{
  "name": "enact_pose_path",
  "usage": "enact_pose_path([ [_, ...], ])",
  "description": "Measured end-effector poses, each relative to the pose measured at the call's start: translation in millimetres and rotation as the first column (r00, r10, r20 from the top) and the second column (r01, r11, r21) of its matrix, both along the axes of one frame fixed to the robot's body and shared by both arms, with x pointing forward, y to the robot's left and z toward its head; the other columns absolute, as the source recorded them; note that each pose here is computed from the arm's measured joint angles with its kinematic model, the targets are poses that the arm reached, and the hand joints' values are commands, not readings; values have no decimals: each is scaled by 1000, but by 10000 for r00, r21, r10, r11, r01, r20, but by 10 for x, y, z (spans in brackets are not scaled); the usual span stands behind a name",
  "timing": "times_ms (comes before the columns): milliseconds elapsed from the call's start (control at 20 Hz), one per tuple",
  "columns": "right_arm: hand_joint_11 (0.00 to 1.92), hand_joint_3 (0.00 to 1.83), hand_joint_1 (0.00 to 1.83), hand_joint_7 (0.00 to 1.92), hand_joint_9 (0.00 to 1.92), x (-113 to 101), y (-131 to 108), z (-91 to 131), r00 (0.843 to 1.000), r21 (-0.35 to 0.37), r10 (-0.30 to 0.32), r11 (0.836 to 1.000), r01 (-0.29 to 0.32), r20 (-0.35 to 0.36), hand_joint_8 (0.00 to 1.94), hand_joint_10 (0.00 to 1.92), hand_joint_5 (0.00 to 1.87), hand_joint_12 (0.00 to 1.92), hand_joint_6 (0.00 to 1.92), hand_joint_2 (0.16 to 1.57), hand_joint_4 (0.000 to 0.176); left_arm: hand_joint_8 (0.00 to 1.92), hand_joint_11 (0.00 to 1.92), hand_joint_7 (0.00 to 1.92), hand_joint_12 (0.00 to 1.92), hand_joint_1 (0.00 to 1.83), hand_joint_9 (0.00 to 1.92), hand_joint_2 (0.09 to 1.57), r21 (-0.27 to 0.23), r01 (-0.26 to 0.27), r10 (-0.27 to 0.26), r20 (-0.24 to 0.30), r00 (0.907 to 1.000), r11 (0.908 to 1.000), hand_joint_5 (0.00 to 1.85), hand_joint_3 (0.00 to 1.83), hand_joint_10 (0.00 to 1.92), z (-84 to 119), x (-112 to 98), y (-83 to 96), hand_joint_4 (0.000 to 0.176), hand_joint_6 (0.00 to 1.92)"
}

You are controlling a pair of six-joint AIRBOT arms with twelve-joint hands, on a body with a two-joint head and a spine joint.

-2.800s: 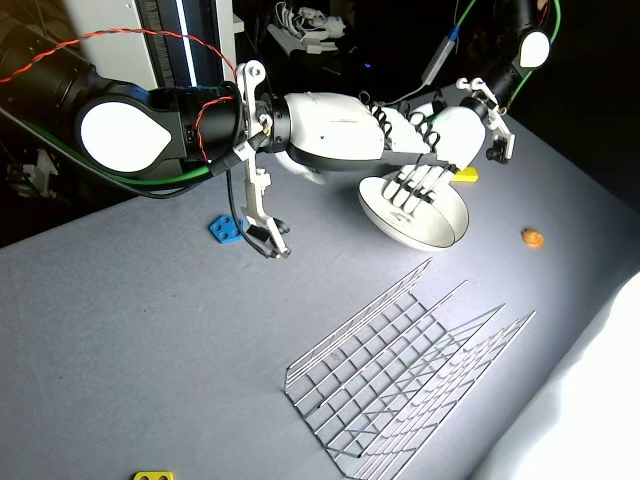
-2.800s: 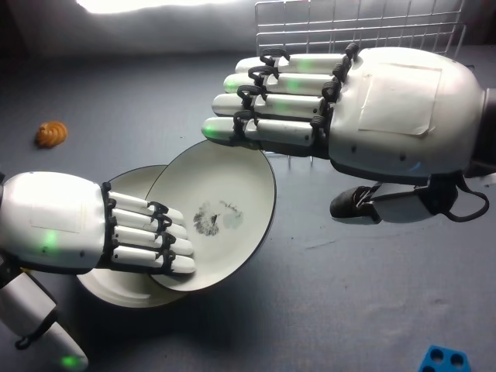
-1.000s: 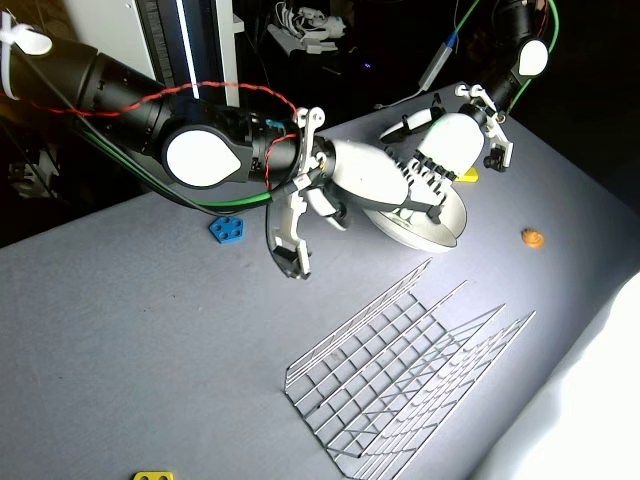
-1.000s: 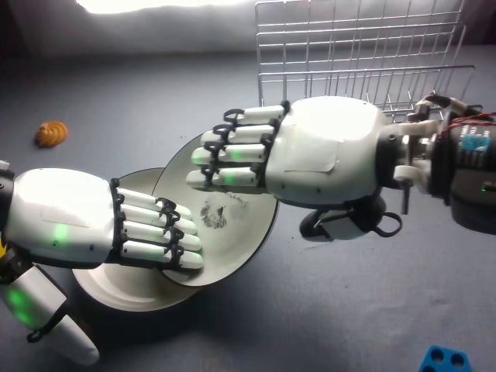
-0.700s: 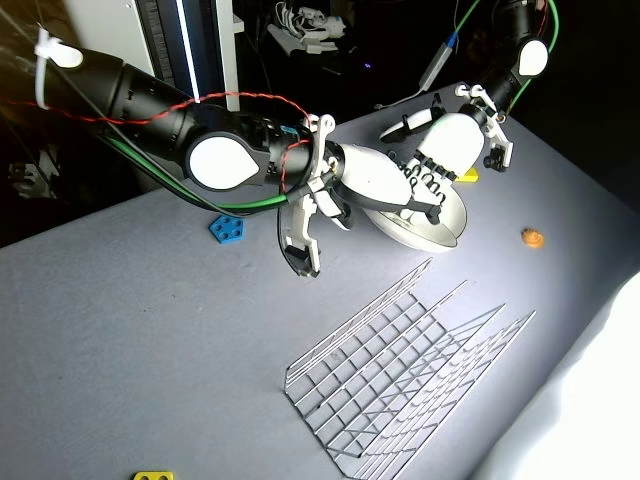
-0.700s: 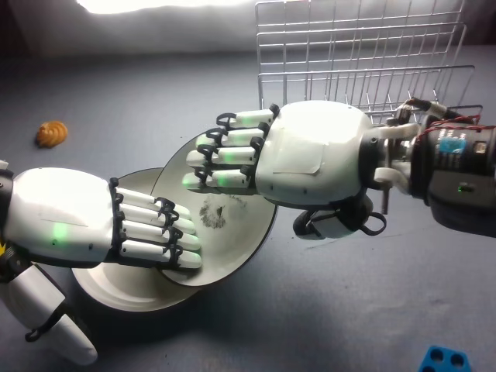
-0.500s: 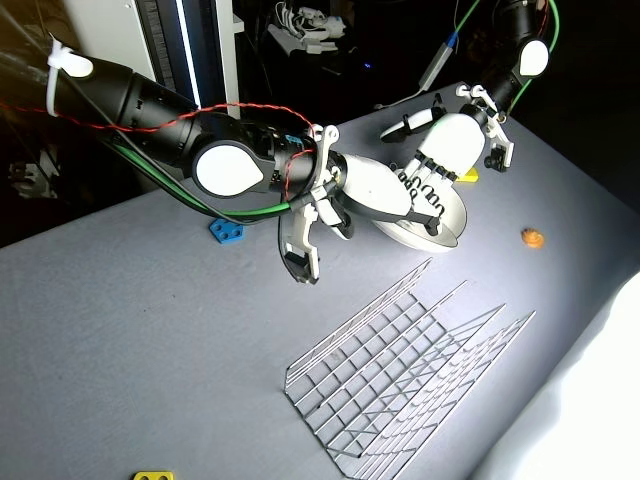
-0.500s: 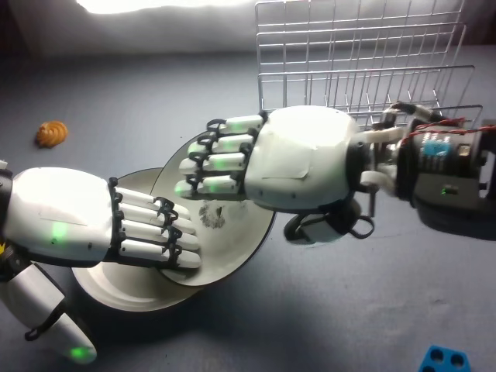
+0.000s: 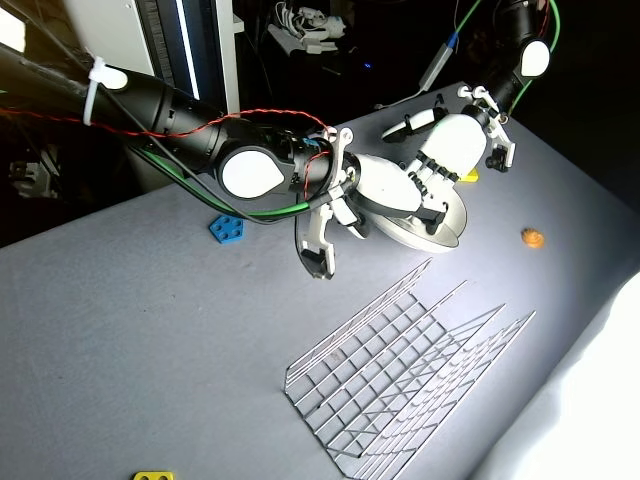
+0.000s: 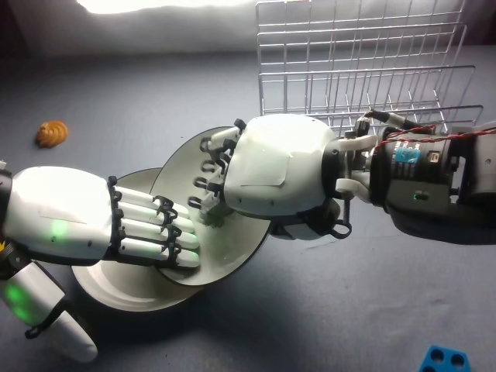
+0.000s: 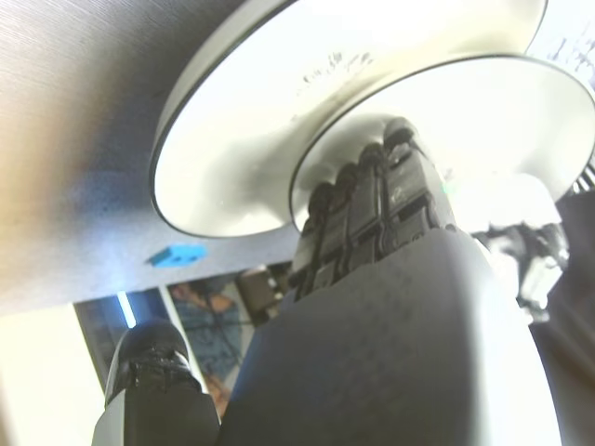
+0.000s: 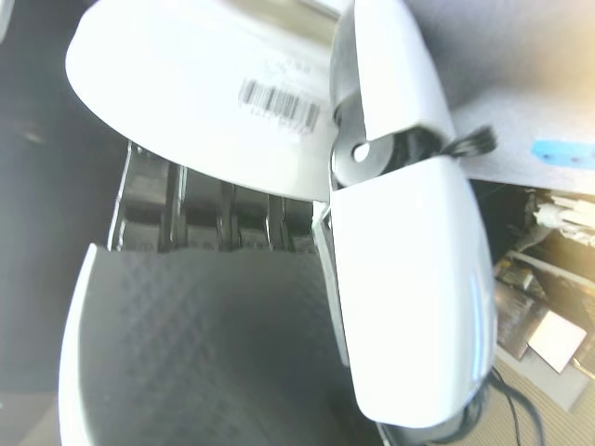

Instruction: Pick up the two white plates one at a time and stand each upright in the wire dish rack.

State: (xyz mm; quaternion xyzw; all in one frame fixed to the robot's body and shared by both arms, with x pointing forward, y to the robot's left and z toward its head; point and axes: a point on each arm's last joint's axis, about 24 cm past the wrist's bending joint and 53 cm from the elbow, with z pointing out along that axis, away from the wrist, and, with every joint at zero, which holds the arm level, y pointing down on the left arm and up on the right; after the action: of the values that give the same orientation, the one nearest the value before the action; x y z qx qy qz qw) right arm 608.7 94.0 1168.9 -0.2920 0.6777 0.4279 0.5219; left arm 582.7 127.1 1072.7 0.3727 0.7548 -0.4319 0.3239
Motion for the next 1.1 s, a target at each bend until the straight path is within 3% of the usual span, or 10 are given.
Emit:
enact_pose_path([
  [50, 875, 0, 1379, 1120, 1000, 9, -3, 18, 9999, 29, 11, 10000, -12, 121, 698, 939, 967, 722, 972, 1073, 0, 0, 0, 0, 0, 0, 0, 1010, -16, -18, 18, 1, 10000, 10000, 0, 5, 0, 5, 7, 5, 0, 0],
  [200, 1029, 0, 1393, 1140, 1098, 4, 10, 128, 9990, 406, 113, 9991, -131, 431, 675, 840, 1041, 683, 876, 1046, 0, 0, 0, 0, 0, 0, 0, 1003, -40, -79, 79, -1, 10000, 10000, 0, 2, 0, 17, 24, 22, 0, 0],
  [300, 1035, 0, 1396, 1161, 1133, -14, 12, 121, 9987, 445, 168, 9988, -189, 485, 625, 803, 1053, 682, 847, 1036, 0, 0, 0, 0, 0, 0, 0, 1006, -31, -89, 89, -17, 10000, 10000, 0, 3, 0, 14, 25, 23, 0, 0],
  [500, 1034, 0, 1393, 1134, 1129, -21, 19, 144, 9984, 525, 198, 9984, -225, 529, 676, 806, 964, 671, 984, 1052, 0, 0, 0, 0, 0, 0, 0, 1014, -64, -109, 109, 40, 9999, 9999, 0, 6, 0, 77, 5, 12, 0, 0],
  [600, 1018, 0, 1391, 1135, 1092, -6, 21, 178, 9990, 646, 146, 9978, -174, 422, 699, 850, 945, 679, 1009, 1059, 0, 0, 0, 0, 0, 0, 0, 1012, -357, -141, 145, 106, 9998, 9993, 0, 4, 0, 218, -11, -12, 0, 0],
  [650, 1016, 0, 1391, 1136, 1082, 3, 24, 209, 9989, 673, 132, 9976, -163, 455, 702, 858, 954, 681, 1005, 1059, 0, 0, 0, 0, 0, 0, 0, 1013, -777, -227, 232, 55, 9997, 9967, 0, 4, 0, 362, -16, -17, 0, 0],
  [750, 1015, 0, 1391, 1134, 1078, 46, -9, 275, 9987, 735, 17, 9973, -54, 503, 701, 864, 967, 679, 991, 1059, 0, 0, 0, 0, 0, 0, 0, 1009, -1210, -682, 678, -79, 9977, 9903, 0, 2, 0, 556, 36, 95, 0, 0],
  [850, 983, 2, 1386, 1088, 1043, 112, -57, 376, 9991, 954, -202, 9953, 165, 378, 749, 939, 962, 688, 1006, 1071, 0, 0, 0, 0, 0, 0, 0, 1013, -1236, -1094, 1090, -101, 9940, 9863, 0, 4, 0, 640, 70, 224, 0, 0],
  [1100, 866, 2, 1384, 1048, 990, -2, -45, 618, 9993, 1330, -57, 9911, 6, 382, 832, 1041, 972, 893, 970, 1083, 0, 0, 0, 0, 0, 0, 0, 1013, -1323, -1218, 1205, -173, 9926, 9837, 0, 3, 0, 827, -88, 392, 0, 0],
])
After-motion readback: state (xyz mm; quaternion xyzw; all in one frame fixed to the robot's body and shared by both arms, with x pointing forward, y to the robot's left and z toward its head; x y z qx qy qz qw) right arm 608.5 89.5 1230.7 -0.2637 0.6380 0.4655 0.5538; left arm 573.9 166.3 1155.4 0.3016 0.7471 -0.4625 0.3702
